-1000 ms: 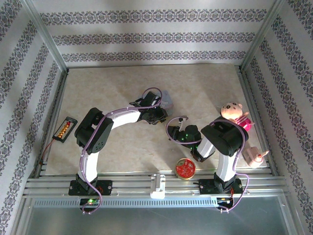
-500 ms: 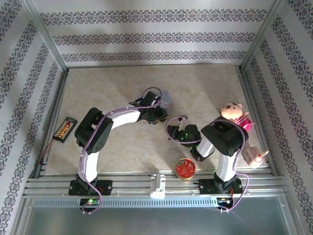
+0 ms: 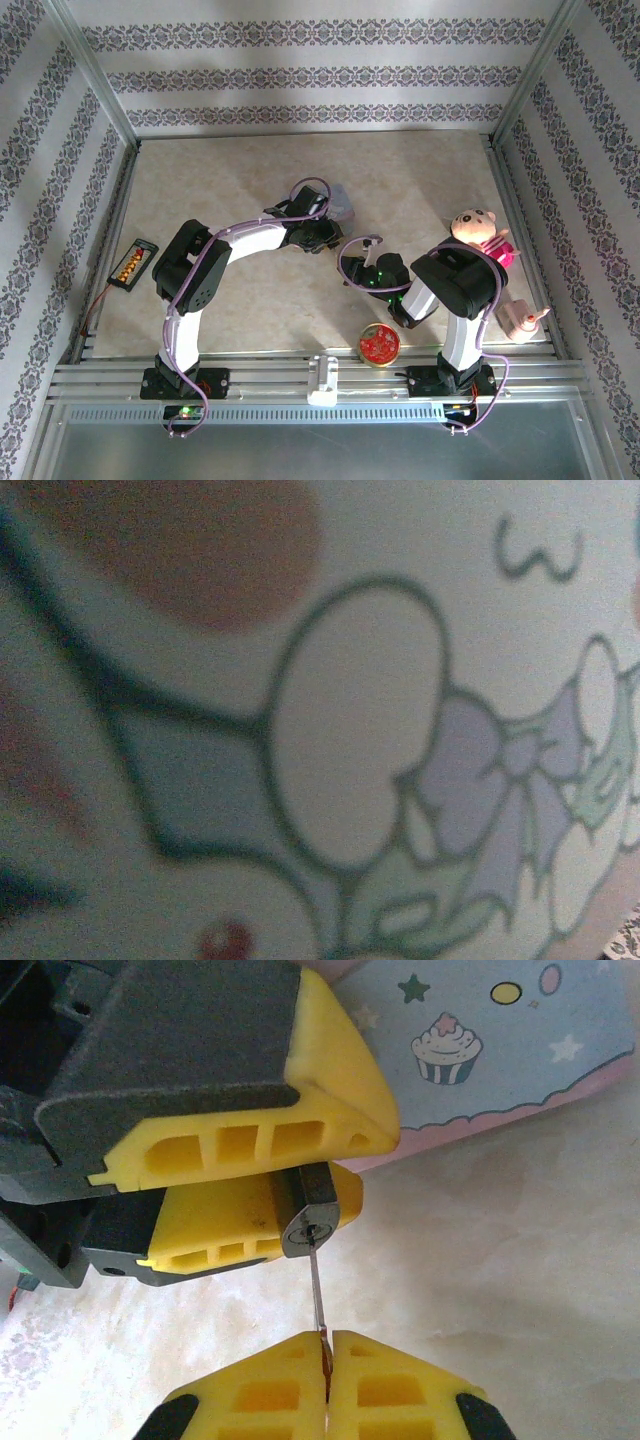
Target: Unlock a padlock with a key
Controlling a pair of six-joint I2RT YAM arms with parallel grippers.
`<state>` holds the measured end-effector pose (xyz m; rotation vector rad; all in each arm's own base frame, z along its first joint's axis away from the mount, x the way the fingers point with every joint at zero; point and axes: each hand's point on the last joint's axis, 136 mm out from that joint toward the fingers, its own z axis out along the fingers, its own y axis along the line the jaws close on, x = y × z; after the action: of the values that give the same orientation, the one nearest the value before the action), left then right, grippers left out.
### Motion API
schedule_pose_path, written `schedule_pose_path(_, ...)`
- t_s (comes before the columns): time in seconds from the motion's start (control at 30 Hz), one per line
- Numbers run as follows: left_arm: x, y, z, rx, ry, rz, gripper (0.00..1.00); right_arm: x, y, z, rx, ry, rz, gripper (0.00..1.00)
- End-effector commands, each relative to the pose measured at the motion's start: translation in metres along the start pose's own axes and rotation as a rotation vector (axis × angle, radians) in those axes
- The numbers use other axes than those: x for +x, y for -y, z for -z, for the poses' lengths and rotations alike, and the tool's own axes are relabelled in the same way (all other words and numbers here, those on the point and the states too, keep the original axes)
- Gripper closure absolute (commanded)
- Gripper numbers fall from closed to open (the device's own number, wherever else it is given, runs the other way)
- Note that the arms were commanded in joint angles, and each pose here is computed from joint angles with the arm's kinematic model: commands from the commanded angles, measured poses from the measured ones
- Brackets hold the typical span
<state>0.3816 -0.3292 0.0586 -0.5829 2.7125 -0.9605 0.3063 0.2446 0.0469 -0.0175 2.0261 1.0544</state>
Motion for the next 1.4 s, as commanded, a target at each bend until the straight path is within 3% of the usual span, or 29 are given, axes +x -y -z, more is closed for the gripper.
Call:
schedule_pose_path(0.0, 0.013, -0.007, -0.008, 0.010, -0.086, 0.056, 0.94, -0.014, -0.014, -0.005, -0.058, 0.036, -0.002, 1.00)
schedule_pose_path(1.37, 0.014, -0.006, -0.006, 0.014, -0.085, 0.043, 0.95, -0.027, -0.010, 0.001, -0.045, 0.066, -0.020, 1.00)
